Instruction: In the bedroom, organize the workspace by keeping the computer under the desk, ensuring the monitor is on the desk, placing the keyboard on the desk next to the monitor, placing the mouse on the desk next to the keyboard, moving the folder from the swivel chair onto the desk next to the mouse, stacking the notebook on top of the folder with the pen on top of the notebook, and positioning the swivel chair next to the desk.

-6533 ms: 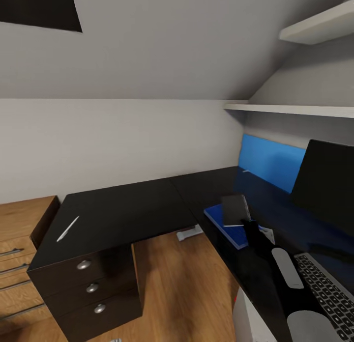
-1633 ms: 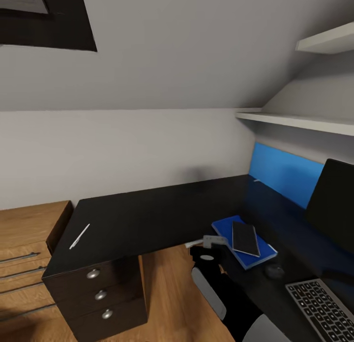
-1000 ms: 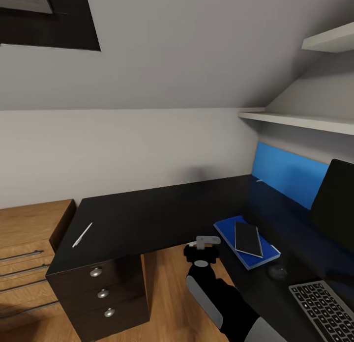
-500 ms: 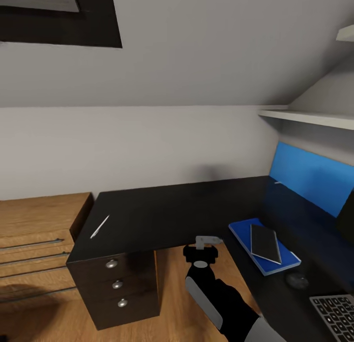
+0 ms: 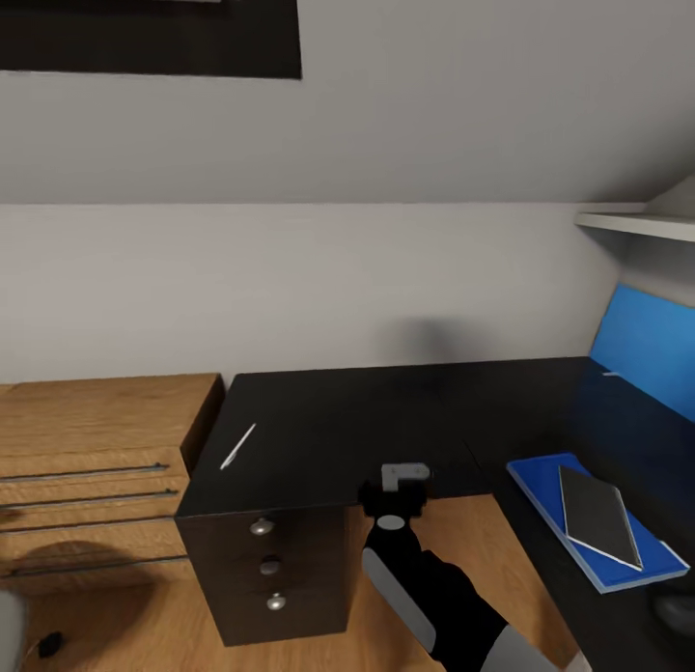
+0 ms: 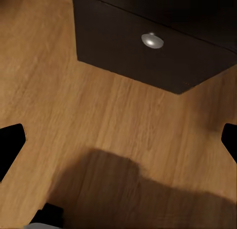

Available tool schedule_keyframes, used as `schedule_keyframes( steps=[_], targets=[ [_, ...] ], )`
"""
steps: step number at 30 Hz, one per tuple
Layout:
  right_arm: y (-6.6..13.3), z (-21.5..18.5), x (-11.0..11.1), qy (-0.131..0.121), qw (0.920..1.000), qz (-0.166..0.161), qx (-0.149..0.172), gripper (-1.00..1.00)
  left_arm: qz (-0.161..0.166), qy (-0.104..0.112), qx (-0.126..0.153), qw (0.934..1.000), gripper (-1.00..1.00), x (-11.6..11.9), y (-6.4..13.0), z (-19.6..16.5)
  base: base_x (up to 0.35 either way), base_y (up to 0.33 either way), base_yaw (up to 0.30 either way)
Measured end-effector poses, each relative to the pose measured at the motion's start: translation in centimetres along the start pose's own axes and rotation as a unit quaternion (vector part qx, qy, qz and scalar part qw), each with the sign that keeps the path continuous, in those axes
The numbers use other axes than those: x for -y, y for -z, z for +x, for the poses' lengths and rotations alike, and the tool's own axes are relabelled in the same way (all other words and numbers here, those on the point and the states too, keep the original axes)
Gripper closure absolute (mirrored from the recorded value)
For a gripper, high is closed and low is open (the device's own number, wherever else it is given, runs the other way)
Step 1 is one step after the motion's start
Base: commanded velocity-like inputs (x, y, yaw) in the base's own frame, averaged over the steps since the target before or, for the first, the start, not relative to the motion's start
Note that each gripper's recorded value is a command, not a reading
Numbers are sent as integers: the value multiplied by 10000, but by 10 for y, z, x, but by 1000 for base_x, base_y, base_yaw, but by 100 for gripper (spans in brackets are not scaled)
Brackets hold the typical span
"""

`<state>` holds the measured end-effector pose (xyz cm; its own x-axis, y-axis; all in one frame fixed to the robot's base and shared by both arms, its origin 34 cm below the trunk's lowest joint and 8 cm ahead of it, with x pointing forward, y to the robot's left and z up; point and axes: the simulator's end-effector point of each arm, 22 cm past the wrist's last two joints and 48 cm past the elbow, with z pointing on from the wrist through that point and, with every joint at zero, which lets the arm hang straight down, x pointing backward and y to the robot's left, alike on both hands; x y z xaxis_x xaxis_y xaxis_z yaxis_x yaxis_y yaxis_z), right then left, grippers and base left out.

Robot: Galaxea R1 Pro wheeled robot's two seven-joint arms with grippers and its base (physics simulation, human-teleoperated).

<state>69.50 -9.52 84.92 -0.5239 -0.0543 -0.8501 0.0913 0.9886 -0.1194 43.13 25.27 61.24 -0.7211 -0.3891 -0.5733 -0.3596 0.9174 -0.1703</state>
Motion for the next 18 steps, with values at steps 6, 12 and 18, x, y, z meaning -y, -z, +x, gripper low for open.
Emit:
schedule_keyframes(
  steps=[6, 12, 18],
  targets=[
    [-2, -1, 2, 107, 9999, 48, 65, -100, -16, 0, -27, 10000, -100, -1, -1, 2, 16, 14, 205],
    [-2, 4, -5, 178, 9998, -6, 97, -100, -20, 1, -43, 10000, -100, -1, -1, 3, 2, 2, 205],
    [1, 7, -18, 245, 9994, -120, 225, -100, 113, 20, 60, 9999, -100, 10, 1, -6, 0, 0, 205]
  ],
)
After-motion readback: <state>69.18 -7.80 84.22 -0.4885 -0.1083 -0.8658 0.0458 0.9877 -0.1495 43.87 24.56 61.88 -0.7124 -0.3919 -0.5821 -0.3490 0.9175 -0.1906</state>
